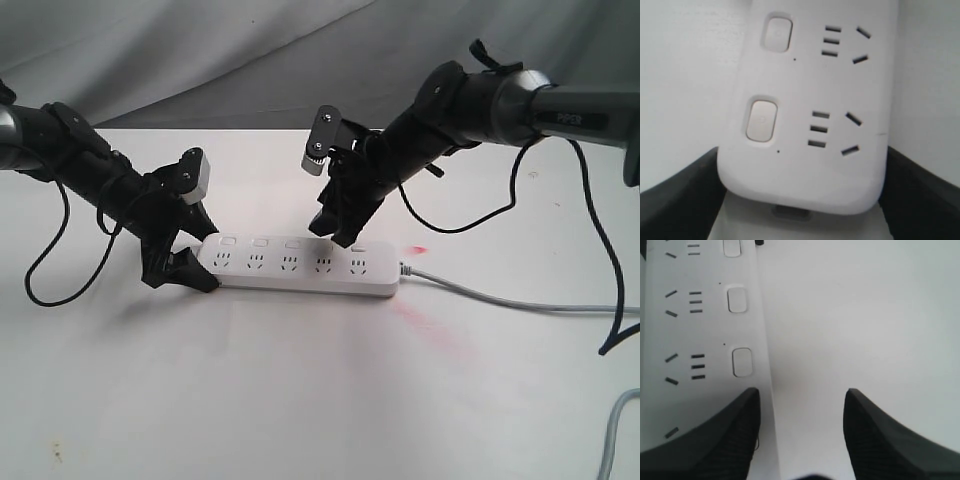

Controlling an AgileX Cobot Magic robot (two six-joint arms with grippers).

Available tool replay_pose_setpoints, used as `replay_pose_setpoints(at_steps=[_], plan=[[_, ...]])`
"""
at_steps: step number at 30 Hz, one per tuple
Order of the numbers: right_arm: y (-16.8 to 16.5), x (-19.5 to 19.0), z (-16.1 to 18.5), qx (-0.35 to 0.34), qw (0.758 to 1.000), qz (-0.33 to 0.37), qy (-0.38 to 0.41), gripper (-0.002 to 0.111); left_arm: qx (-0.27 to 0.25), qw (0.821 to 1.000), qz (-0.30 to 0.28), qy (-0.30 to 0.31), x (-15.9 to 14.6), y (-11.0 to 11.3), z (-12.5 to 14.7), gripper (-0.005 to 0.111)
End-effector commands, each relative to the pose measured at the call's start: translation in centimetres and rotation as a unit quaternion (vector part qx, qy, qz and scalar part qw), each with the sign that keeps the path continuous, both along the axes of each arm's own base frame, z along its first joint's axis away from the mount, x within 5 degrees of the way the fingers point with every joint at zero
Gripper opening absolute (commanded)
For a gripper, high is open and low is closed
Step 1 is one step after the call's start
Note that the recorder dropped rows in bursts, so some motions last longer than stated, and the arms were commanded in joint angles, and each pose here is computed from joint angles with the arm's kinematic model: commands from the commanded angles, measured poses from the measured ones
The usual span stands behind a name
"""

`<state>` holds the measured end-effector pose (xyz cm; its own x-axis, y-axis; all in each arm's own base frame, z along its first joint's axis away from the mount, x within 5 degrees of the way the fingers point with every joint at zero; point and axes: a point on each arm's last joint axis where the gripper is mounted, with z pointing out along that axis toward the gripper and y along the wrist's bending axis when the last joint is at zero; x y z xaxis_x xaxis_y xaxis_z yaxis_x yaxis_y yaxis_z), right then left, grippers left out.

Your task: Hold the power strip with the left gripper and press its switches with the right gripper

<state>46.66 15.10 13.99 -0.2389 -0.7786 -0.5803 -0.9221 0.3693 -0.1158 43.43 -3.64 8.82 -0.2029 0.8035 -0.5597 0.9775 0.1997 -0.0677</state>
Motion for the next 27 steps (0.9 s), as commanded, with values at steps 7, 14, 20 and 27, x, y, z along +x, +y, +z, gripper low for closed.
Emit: replay_pose_setpoints(at_steps=[7,14,20,27], plan=[[-0.4,-0.1,-1.5,-0.005,1.000,0.000,0.022,0.048,0.015,0.999,-0.010,0.031,-0.7,0.1,-1.9,0.064],[-0.5,-0.1,-1.5,-0.012,1.000,0.004,0.021,0.048,0.015,0.999,-0.010,0.031,-0.7,0.1,-1.9,0.064],[-0.8,-0.2,-1.6,-0.020,0.999,0.009,0.028,0.048,0.015,0.999,-0.010,0.031,-0.7,0.1,-1.9,0.064],[-0.8,-0.3,-3.1,-0.023,0.999,0.013,0.046,0.048,0.015,0.999,-0.010,0.031,-0.7,0.1,-1.9,0.064]])
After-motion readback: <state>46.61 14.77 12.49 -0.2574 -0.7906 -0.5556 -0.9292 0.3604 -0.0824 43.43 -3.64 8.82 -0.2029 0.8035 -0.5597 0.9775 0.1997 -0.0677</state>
